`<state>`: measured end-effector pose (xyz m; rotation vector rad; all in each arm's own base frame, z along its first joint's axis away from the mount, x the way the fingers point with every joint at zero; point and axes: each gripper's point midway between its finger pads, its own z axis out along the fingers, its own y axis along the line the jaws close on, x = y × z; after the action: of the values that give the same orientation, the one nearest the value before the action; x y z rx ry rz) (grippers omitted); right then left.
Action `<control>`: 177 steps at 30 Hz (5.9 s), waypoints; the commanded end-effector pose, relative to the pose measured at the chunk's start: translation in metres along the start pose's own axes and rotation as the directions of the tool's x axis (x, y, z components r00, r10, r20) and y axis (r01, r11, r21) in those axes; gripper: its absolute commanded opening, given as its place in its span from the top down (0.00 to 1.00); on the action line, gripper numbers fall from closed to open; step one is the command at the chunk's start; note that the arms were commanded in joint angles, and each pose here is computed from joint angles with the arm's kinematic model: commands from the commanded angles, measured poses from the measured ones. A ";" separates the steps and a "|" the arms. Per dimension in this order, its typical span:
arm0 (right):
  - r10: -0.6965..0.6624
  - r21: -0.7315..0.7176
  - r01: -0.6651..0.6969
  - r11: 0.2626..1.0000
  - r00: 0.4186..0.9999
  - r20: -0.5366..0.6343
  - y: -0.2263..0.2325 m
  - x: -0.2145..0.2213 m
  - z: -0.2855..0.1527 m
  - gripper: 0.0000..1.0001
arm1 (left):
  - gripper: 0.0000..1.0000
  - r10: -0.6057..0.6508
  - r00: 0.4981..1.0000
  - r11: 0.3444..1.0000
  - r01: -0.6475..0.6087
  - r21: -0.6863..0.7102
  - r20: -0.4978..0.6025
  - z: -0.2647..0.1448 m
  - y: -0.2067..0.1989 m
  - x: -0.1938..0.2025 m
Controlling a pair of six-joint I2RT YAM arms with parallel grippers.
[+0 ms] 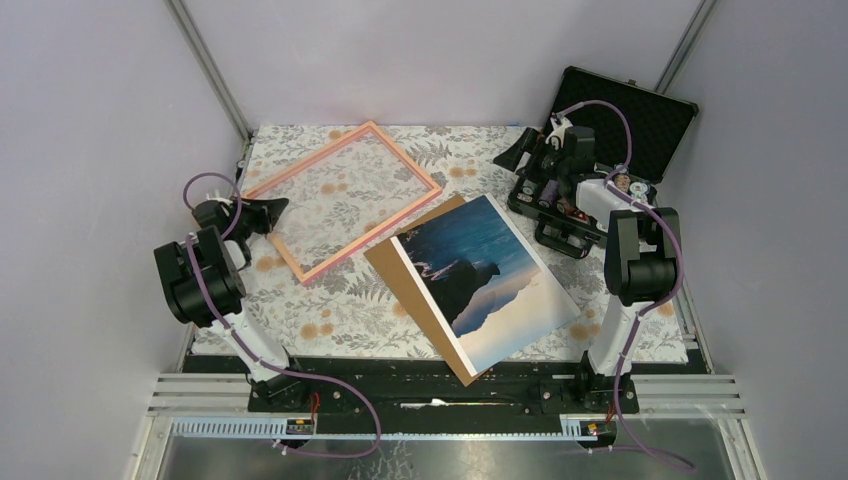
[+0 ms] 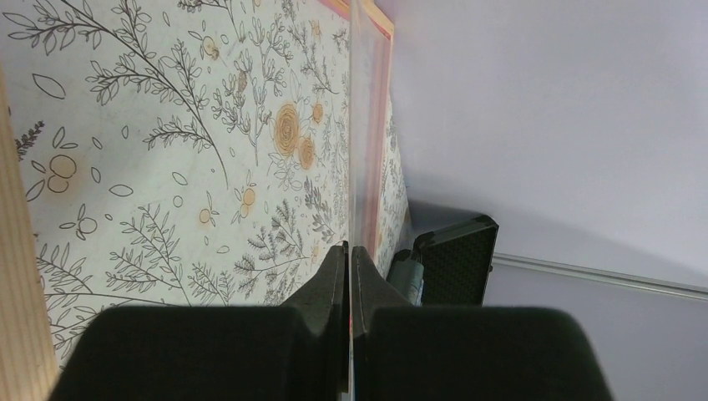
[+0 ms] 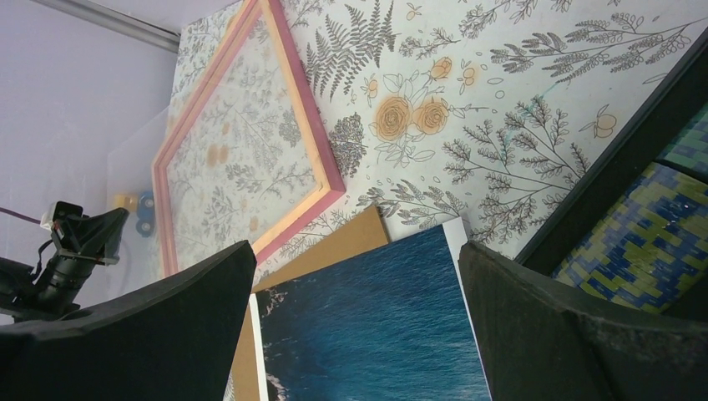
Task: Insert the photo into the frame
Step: Place the photo frame item in the photo frame.
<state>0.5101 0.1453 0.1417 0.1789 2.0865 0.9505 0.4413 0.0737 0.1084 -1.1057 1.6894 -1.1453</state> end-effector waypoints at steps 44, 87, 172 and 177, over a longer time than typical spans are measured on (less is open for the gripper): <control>-0.053 -0.059 0.055 0.997 0.998 0.041 0.015 -0.009 -0.004 0.00 | 1.00 0.014 0.998 1.000 -0.015 0.027 0.066 0.001 0.009 -0.021; -0.044 -0.068 0.045 0.997 0.999 0.014 0.013 -0.002 0.000 0.00 | 1.00 0.131 0.991 0.991 -0.132 0.016 0.010 0.008 -0.008 -0.038; -0.035 -0.084 0.034 0.996 0.999 -0.007 0.013 0.002 0.000 0.00 | 0.05 0.330 0.944 0.917 -0.318 -0.241 0.010 -0.002 -0.021 -0.045; -0.033 -0.088 0.032 0.996 0.999 -0.008 0.014 0.001 0.001 0.00 | 0.01 0.395 0.918 0.837 -0.370 -0.402 -0.022 -0.001 -0.028 -0.048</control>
<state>0.5032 0.1520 0.1401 0.1397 2.0832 1.0038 0.4602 0.1033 0.1179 -0.9984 1.9655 -0.7511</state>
